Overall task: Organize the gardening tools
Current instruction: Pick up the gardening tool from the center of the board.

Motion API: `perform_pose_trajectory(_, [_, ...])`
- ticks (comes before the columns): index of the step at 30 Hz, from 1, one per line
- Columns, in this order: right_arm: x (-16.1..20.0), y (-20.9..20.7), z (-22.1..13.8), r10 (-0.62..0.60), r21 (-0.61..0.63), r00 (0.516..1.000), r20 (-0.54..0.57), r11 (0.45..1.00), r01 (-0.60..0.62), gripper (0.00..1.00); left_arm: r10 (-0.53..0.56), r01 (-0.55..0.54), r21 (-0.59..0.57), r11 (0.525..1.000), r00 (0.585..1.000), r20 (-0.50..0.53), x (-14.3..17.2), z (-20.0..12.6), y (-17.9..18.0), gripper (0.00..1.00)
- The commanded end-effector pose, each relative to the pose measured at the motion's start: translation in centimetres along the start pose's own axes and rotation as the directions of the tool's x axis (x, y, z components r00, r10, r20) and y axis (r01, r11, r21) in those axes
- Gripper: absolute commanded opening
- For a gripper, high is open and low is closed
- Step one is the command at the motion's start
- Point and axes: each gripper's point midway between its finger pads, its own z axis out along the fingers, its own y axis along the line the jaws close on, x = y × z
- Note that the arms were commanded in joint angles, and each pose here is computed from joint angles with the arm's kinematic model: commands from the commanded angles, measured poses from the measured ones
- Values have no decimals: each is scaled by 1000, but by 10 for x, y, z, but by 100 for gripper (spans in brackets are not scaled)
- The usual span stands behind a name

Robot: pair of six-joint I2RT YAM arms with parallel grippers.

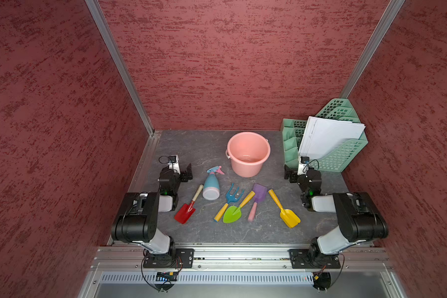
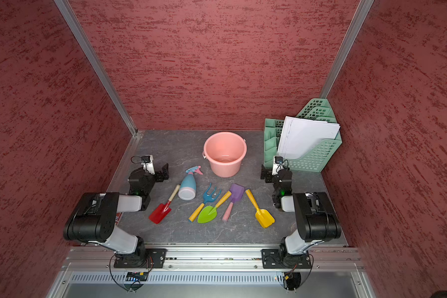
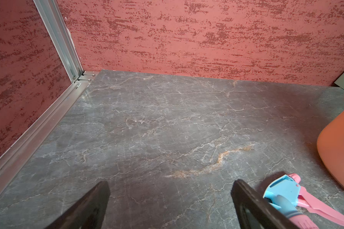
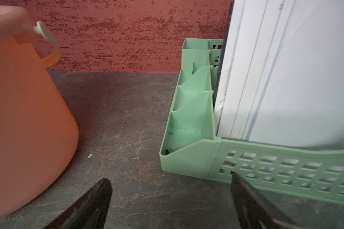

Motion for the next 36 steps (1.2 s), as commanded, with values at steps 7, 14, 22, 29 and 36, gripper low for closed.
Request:
perform_pose_trajectory(7, [-4,-2,-4,3,4,1000,13,1000,-3,98,-4,4,-10,1000,1000,9,-3,-3,3,100])
perform_pose_trajectory(14, [-3,-2,-3,8,-6,1000,8,1000,-8,98,-4,4,-10,1000,1000,6,-3,-3,3,100])
perform_pose_trajectory(22, [-69,-20,-40,123,108,989,84,985,-132,98,67,-76,-52,996,987,-146,-46,1,-17,100])
perform_pose_trajectory(29, [-78,-12,-76,260,99,965,-21,961,-257,98,98,-39,146,988,900,-424,-53,-20,-114,100])
perform_pose_trajectory(36, [-74,7,-103,366,91,894,-257,931,-355,98,55,115,209,971,745,-665,-30,-45,-172,100])
